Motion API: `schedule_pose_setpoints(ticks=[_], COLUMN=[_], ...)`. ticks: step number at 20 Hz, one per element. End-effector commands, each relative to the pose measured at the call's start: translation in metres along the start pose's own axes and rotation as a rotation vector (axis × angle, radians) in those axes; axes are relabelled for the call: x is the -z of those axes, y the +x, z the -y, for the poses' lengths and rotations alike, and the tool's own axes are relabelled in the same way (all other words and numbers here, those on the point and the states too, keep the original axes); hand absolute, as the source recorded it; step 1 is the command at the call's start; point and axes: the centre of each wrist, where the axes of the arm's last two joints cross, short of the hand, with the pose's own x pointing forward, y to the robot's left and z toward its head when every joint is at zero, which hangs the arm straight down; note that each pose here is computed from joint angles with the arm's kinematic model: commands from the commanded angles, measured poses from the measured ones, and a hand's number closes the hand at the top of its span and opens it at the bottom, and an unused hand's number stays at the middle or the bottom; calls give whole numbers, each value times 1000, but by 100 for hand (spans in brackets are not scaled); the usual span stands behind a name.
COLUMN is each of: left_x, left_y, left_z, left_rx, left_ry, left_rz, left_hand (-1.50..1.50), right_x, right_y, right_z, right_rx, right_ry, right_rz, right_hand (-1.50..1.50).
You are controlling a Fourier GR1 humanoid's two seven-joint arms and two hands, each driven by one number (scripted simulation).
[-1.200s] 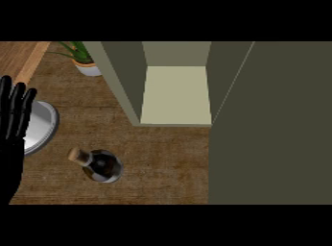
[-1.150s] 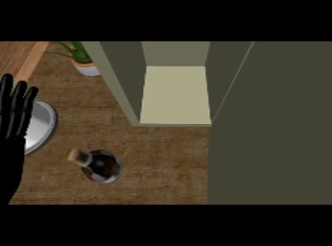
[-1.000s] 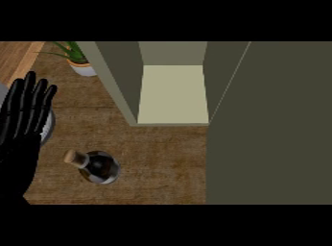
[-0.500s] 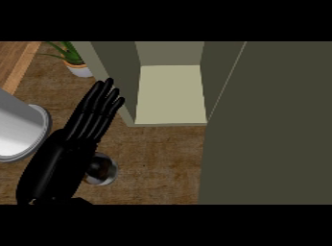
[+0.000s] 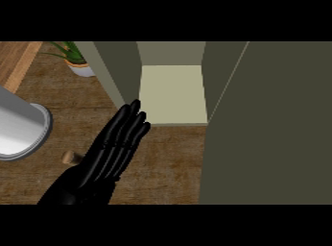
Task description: Pick up the wine, place it into the cabinet and close the cabinet
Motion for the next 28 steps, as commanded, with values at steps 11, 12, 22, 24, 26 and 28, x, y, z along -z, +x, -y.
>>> schedule_pose_setpoints(ticks=[11,12,22,24,26,28], left_x=[-23,-33,-37,-28,-30,-32], left_y=[33,45,47,55,50,59], left_z=[27,29,21,12,7,8], left_rx=[-13,-6,29,36,39,41], left_ry=[56,56,132,150,155,166], left_rz=[-34,-31,-14,-10,-19,-17], left_hand=[-150,-150,-150,-150,-150,-150], right_x=[-30,-22,-21,-22,-25,-23], right_y=[63,55,68,66,71,62], right_z=[-12,-13,-14,-21,-15,-20], right_rx=[-8,-6,-24,0,0,-10], right_ry=[-3,-24,-32,-22,-13,-17], right_rz=[42,41,47,44,50,27], right_hand=[-150,-150,-150,-150,-150,-150])
